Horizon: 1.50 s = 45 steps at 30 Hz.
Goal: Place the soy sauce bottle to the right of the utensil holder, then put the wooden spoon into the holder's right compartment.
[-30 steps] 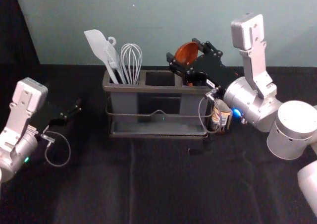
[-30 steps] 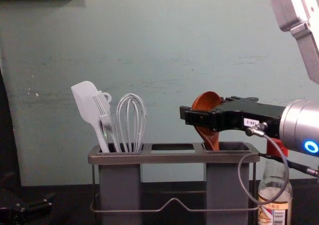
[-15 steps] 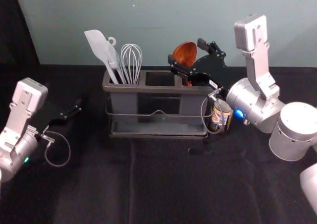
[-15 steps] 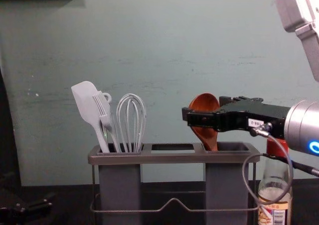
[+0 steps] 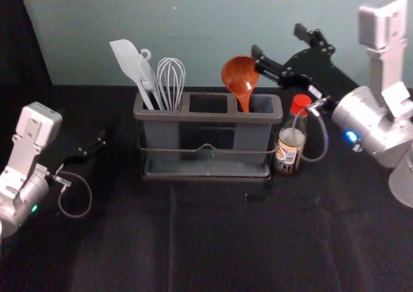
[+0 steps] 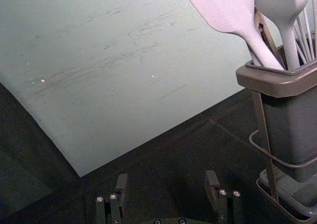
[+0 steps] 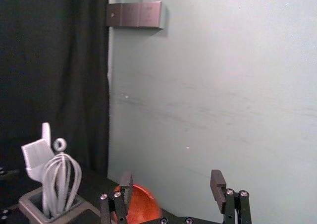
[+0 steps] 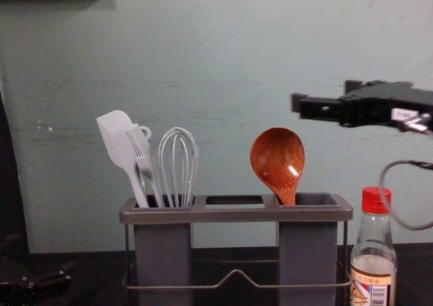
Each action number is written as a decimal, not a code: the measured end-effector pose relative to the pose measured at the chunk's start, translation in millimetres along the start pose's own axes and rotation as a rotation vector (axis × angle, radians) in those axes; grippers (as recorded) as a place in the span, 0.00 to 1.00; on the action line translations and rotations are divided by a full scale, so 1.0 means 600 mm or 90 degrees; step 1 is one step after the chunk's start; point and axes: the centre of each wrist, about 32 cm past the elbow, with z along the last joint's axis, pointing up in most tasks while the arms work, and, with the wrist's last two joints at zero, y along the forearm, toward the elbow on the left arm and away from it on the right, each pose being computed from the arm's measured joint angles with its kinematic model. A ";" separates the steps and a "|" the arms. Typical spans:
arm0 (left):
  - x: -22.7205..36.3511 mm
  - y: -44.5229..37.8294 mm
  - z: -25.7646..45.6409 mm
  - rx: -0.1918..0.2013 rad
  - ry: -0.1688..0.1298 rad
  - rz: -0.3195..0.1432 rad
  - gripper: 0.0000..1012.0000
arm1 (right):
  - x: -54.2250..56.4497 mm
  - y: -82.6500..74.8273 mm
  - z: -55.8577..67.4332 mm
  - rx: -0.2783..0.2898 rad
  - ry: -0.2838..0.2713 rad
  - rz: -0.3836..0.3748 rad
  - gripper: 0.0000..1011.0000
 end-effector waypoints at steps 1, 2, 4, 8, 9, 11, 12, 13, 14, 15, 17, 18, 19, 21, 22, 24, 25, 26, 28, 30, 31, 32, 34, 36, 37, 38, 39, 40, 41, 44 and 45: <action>0.0000 0.000 0.000 0.000 0.000 0.000 0.99 | 0.003 -0.004 0.002 0.001 -0.002 -0.004 0.99; 0.0000 0.000 0.000 0.000 0.000 0.000 0.99 | 0.008 -0.012 0.003 0.001 -0.004 -0.011 0.99; 0.0000 0.000 0.000 0.000 0.000 0.000 0.99 | 0.020 -0.026 0.002 0.000 -0.004 -0.028 0.99; 0.0000 0.000 0.000 0.000 0.000 0.000 0.99 | 0.038 -0.047 -0.004 -0.003 -0.002 -0.059 0.99; 0.0000 0.000 0.000 0.000 0.000 0.000 0.99 | 0.042 -0.051 -0.005 -0.003 -0.001 -0.066 0.99; 0.0000 0.000 0.000 0.000 0.000 0.000 0.99 | 0.049 -0.059 -0.009 -0.004 0.001 -0.084 0.99; 0.0000 0.000 0.000 0.000 0.000 0.000 0.99 | 0.054 -0.068 -0.013 -0.005 0.003 -0.104 0.99; 0.0000 0.000 0.000 0.000 0.000 0.000 0.99 | 0.056 -0.071 -0.015 -0.006 0.004 -0.112 0.99; 0.0000 0.000 0.000 0.000 0.000 0.000 0.99 | 0.060 -0.078 -0.021 -0.009 0.006 -0.134 0.99; 0.0000 0.000 0.000 0.000 0.000 0.000 0.99 | 0.062 -0.081 -0.023 -0.012 0.006 -0.143 0.99; 0.0000 0.000 0.000 0.000 0.000 0.000 0.99 | 0.065 -0.089 -0.033 -0.024 0.000 -0.176 0.99; 0.0000 0.000 0.000 0.000 0.000 0.000 0.99 | 0.066 -0.091 -0.037 -0.030 -0.002 -0.187 0.99; 0.0000 0.000 0.000 0.000 0.000 0.000 0.99 | 0.066 -0.092 -0.039 -0.035 -0.005 -0.195 0.99; 0.0000 0.000 0.000 0.000 0.000 0.000 0.99 | 0.068 -0.096 -0.052 -0.060 -0.011 -0.221 0.99; 0.0000 0.000 0.000 0.000 0.000 0.000 0.99 | 0.068 -0.097 -0.057 -0.069 -0.013 -0.227 0.99; 0.0000 0.000 0.000 0.000 0.000 0.000 0.99 | 0.069 -0.099 -0.070 -0.096 -0.017 -0.241 0.99; 0.0001 0.000 0.000 0.000 0.000 0.000 0.99 | 0.069 -0.099 -0.076 -0.106 -0.018 -0.244 0.99; 0.0000 0.000 0.000 0.000 0.000 0.000 0.99 | 0.069 -0.099 -0.082 -0.119 -0.020 -0.246 0.99; 0.0000 0.000 0.000 0.000 0.000 0.000 0.99 | 0.069 -0.099 -0.098 -0.148 -0.022 -0.247 0.99; 0.0000 0.000 0.000 0.000 0.000 0.000 0.99 | 0.068 -0.098 -0.110 -0.167 -0.023 -0.244 0.99; 0.0000 0.000 0.000 0.000 0.000 0.000 0.99 | 0.067 -0.097 -0.121 -0.185 -0.026 -0.242 0.99; 0.0000 0.000 0.000 0.000 0.000 0.000 0.99 | 0.066 -0.097 -0.127 -0.195 -0.028 -0.240 0.99; 0.0000 0.000 0.000 0.000 0.000 0.000 0.99 | 0.065 -0.095 -0.144 -0.219 -0.030 -0.229 0.99; 0.0000 0.000 0.000 0.000 0.000 0.000 0.99 | 0.065 -0.094 -0.153 -0.229 -0.030 -0.222 0.99; 0.0000 0.000 0.000 0.000 0.000 0.000 0.99 | 0.063 -0.093 -0.162 -0.236 -0.029 -0.215 0.99; 0.0000 0.000 0.000 0.000 0.000 0.000 0.99 | 0.062 -0.093 -0.166 -0.237 -0.029 -0.212 0.99; 0.0000 0.000 0.000 0.000 0.000 0.000 0.99 | 0.062 -0.093 -0.170 -0.239 -0.028 -0.209 0.99; 0.0000 0.000 0.000 0.000 0.000 0.000 0.99 | 0.062 -0.093 -0.177 -0.233 -0.028 -0.202 0.99; 0.0000 0.000 0.000 0.000 0.000 0.000 0.99 | 0.062 -0.094 -0.180 -0.229 -0.027 -0.198 0.99; 0.0000 0.000 0.000 0.000 0.000 0.000 0.99 | 0.061 -0.096 -0.195 -0.198 -0.026 -0.190 0.99; 0.0000 0.000 0.000 0.000 0.000 0.000 0.99 | 0.062 -0.097 -0.198 -0.188 -0.024 -0.189 0.99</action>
